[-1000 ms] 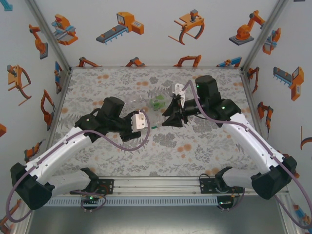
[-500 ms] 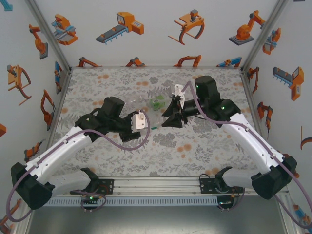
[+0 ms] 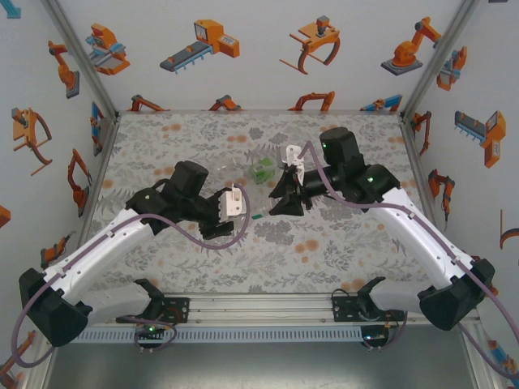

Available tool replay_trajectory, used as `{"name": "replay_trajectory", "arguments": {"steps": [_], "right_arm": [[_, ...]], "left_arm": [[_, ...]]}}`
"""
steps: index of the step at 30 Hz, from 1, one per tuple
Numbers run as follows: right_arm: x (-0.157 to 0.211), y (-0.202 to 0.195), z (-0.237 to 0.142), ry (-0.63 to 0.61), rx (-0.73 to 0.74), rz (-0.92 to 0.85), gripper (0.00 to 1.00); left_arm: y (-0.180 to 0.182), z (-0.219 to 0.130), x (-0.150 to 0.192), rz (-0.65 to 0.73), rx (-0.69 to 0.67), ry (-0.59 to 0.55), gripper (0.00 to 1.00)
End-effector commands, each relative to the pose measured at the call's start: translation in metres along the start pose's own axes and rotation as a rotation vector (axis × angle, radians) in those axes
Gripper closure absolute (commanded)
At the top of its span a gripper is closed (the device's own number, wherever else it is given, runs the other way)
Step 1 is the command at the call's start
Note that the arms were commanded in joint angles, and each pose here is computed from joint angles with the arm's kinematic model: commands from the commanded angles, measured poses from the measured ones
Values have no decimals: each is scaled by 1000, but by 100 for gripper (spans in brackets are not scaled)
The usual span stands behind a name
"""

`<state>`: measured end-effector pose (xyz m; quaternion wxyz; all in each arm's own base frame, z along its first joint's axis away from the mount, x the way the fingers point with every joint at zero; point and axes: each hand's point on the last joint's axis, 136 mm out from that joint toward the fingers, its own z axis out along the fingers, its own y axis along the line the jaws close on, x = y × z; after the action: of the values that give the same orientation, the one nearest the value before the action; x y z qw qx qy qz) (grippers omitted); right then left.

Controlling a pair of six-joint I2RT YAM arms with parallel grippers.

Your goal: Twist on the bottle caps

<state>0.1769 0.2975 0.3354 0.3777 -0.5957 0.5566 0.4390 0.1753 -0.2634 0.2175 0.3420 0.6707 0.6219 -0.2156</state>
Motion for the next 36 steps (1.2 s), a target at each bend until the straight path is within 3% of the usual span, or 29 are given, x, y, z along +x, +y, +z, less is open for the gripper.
{"name": "replay_trajectory", "arguments": {"steps": [1, 9, 19, 28, 33, 36], "right_arm": [[-1, 6, 6, 11, -46, 24, 100], [-5, -5, 8, -4, -4, 224, 100], [7, -43, 12, -19, 148, 701, 100], [39, -76, 9, -119, 268, 1347, 100], [75, -84, 3, -168, 324, 1734, 100], [86, -81, 5, -171, 328, 1867, 100]], "left_arm": [[8, -10, -32, 62, -19, -102, 100], [18, -9, -34, 61, -85, -126, 100], [32, -8, -37, 52, -167, -159, 100], [53, -6, -38, 39, -270, -164, 100], [63, -5, -37, 41, -314, -155, 100], [67, -2, -36, 38, -324, -144, 100]]}}
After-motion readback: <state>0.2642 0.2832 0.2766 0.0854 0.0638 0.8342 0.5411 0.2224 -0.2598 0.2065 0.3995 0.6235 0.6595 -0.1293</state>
